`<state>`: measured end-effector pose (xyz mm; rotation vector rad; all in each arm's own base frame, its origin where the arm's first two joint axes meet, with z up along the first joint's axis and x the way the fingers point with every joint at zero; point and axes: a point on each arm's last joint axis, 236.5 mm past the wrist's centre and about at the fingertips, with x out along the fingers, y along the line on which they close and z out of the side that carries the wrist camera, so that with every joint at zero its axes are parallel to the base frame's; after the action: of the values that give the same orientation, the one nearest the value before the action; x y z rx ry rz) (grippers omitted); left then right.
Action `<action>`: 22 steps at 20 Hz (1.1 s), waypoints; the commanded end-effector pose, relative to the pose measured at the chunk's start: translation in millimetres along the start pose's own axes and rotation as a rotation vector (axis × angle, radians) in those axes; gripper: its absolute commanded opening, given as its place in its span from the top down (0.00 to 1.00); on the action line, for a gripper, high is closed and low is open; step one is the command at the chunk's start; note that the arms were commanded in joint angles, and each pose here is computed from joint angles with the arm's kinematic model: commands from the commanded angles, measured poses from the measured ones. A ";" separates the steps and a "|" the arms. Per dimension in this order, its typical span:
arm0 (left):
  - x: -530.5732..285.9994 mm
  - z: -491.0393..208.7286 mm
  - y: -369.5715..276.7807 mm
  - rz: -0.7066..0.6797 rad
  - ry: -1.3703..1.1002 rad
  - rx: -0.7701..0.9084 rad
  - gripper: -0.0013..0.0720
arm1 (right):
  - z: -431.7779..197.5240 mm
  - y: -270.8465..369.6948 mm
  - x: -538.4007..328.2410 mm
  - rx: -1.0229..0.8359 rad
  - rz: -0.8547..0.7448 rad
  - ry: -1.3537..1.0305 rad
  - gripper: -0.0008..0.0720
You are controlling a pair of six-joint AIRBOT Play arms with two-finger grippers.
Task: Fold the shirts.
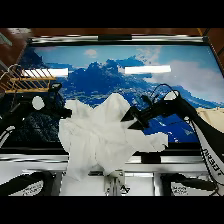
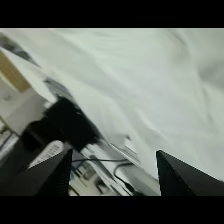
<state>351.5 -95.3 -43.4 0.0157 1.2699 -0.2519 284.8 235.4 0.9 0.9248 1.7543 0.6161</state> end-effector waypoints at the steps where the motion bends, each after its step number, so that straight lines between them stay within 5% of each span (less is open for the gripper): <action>1: -0.3 4.6 -0.1 0.000 -0.021 -0.001 0.92 | 51.6 58.5 -43.6 -0.041 0.248 -0.208 0.12; 5: -3.4 6.6 -2.3 -0.008 -0.031 -0.006 0.92 | 63.6 72.6 -81.6 -0.248 0.147 -0.287 0.12; 9: -12.0 19.5 -9.3 -0.033 -0.064 -0.018 0.92 | 29.3 -7.5 -47.5 -0.507 -0.509 -0.125 0.12; 11: -18.7 28.6 -12.0 -0.041 -0.086 -0.018 0.92 | 7.8 -6.7 -10.0 -0.711 -0.664 -0.026 0.12; 14: -25.5 33.2 -13.3 -0.042 -0.088 -0.013 0.92 | -10.4 28.1 61.2 -0.996 -0.693 -0.054 0.12; 22: -27.0 -5.5 -15.2 -0.054 0.080 -0.012 0.92 | -31.2 16.3 141.7 -1.078 -0.668 -0.033 0.12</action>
<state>351.0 -105.8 -14.6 -0.0249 1.2867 -0.2855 242.2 339.8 -42.4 -0.3408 1.3258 0.8773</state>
